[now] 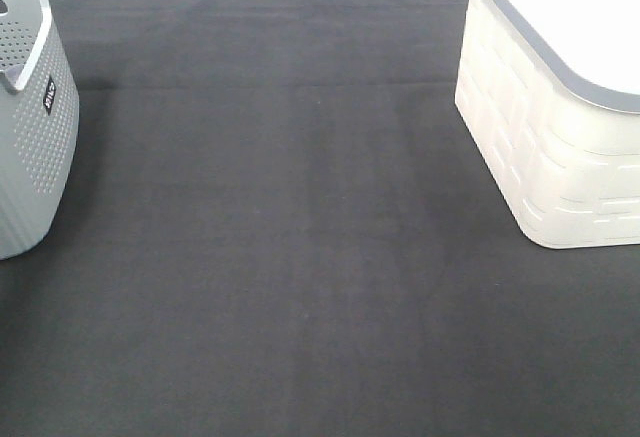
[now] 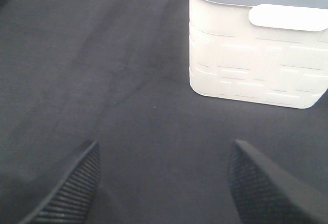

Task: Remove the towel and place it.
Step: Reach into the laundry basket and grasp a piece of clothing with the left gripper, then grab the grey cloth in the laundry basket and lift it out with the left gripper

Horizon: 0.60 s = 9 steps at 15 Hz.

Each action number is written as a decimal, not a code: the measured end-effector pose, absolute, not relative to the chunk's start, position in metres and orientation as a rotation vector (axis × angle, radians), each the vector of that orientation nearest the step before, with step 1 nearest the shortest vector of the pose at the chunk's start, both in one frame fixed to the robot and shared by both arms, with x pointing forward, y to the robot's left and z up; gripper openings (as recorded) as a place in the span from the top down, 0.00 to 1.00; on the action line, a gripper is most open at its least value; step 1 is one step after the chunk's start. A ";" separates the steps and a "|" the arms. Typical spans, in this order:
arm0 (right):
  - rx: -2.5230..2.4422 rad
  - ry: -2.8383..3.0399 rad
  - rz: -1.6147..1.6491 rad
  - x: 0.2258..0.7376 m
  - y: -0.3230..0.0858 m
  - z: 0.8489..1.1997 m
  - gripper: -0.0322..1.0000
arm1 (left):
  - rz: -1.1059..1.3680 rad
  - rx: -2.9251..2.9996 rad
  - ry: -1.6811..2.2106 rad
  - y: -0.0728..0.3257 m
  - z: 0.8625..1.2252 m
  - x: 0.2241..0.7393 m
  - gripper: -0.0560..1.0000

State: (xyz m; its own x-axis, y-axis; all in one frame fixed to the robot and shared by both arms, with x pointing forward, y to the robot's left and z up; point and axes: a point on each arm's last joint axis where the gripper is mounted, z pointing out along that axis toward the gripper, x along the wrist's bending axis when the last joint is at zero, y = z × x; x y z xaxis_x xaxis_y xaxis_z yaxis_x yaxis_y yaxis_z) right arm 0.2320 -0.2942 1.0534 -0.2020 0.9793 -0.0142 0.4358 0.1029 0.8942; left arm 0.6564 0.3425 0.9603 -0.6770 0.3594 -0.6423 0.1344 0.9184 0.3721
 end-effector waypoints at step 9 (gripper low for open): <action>1.415 1.707 1.047 0.232 -0.296 1.053 0.29 | 0.374 0.255 2.347 0.346 0.954 0.667 0.34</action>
State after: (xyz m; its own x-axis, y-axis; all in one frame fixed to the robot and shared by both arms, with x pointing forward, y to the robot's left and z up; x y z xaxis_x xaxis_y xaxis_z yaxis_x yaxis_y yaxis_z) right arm 0.2322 -0.2956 1.0534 -0.1812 0.9834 -0.0067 0.4398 0.0871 0.8939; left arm 0.6674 0.3460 0.9542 -0.7110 0.2877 -0.6416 0.0743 0.9381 0.3383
